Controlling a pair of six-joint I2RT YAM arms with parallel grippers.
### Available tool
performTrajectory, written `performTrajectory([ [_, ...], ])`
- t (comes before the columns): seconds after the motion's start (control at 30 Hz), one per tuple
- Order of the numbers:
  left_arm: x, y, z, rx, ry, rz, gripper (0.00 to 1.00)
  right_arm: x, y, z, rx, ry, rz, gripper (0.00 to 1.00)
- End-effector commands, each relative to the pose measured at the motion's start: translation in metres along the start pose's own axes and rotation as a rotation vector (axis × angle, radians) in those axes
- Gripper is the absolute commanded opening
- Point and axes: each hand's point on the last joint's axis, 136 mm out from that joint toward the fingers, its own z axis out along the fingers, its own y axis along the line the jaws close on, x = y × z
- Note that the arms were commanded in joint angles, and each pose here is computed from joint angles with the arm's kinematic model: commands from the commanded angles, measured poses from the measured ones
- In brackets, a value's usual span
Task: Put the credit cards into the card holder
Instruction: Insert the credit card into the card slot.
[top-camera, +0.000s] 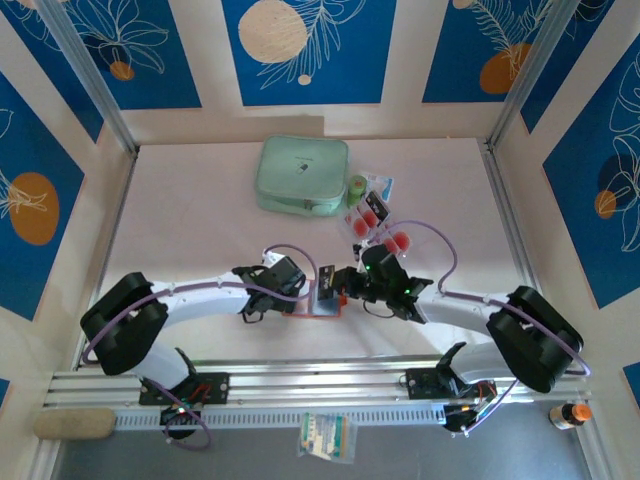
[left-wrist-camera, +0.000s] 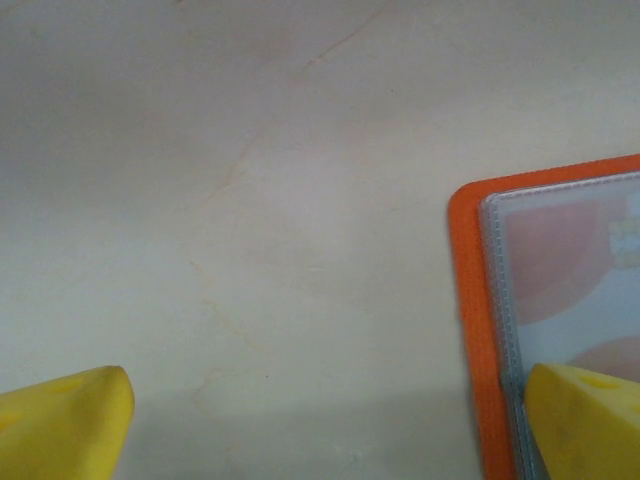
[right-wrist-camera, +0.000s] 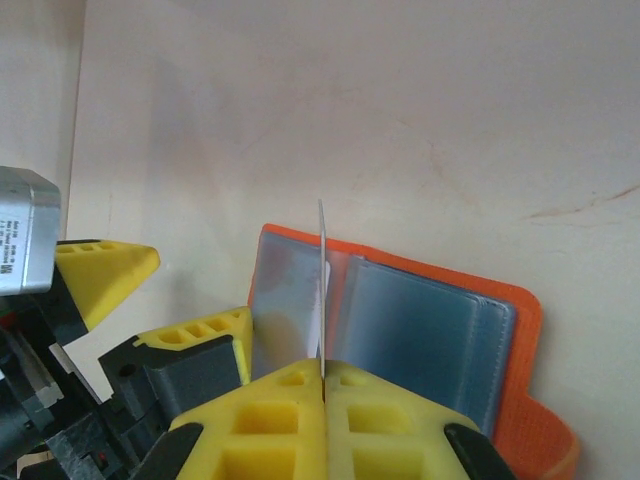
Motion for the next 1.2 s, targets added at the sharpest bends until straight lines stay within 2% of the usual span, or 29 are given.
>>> performTrajectory([
  [0.0,0.013,0.013,0.004,-0.052,0.028,-0.006,1.0,-0.005,0.01,0.005,-0.03,-0.03,-0.005,0.0],
  [0.57,0.016,0.016,0.002,-0.051,0.026,-0.023,1.0,-0.003,0.021,0.025,-0.047,-0.033,-0.014,0.0],
  [1.17,0.018,0.017,0.0,-0.04,0.021,-0.037,1.0,0.002,0.015,0.035,-0.047,-0.035,0.029,0.0],
])
